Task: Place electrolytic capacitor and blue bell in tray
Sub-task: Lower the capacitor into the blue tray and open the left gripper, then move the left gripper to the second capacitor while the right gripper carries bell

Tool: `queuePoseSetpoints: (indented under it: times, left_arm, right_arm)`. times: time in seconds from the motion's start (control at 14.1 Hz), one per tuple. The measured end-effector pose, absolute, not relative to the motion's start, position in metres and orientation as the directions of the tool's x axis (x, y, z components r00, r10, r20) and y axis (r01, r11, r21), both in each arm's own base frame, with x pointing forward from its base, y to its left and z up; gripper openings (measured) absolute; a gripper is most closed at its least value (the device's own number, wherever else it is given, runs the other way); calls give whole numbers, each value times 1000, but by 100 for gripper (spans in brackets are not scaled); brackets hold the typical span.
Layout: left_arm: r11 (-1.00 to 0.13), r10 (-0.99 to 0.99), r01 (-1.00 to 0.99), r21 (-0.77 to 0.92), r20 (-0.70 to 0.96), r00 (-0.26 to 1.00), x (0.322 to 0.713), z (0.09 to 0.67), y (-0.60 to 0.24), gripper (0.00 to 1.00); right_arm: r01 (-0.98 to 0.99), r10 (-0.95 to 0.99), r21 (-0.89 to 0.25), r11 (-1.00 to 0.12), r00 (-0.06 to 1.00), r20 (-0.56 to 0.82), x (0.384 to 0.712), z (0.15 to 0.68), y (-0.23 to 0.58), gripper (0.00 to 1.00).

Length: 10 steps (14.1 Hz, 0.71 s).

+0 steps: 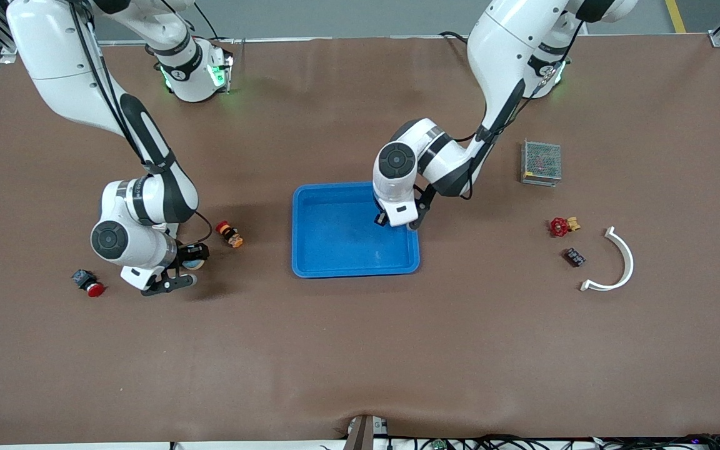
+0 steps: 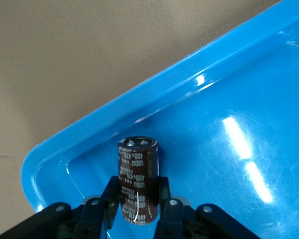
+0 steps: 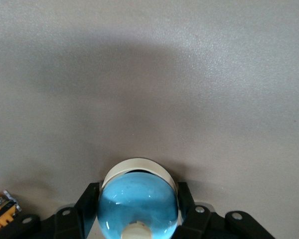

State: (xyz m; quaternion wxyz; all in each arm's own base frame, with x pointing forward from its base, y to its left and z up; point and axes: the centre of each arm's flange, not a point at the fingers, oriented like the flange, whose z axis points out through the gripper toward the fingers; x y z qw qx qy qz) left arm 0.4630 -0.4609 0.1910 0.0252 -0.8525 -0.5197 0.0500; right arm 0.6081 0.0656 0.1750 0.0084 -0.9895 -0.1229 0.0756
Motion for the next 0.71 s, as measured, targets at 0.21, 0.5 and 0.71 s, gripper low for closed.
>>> queuePoseSetpoints:
  times: [0.21, 0.5, 0.71]
  left_arm:
    - [-458, 889, 885, -79, -63, 454, 468, 199, -465, 74]
    - [-457, 889, 884, -97, -29, 457, 489, 229, -462, 100]
    - [-489, 868, 865, -117, 37, 496, 505, 260, -449, 100]
  right_arm:
    - [245, 247, -36, -969, 959, -138, 613, 181, 68, 68]
    - [248, 252, -45, -968, 953, -168, 633, 210, 74, 68]
    - [220, 232, -83, -972, 955, -187, 650, 245, 79, 68]
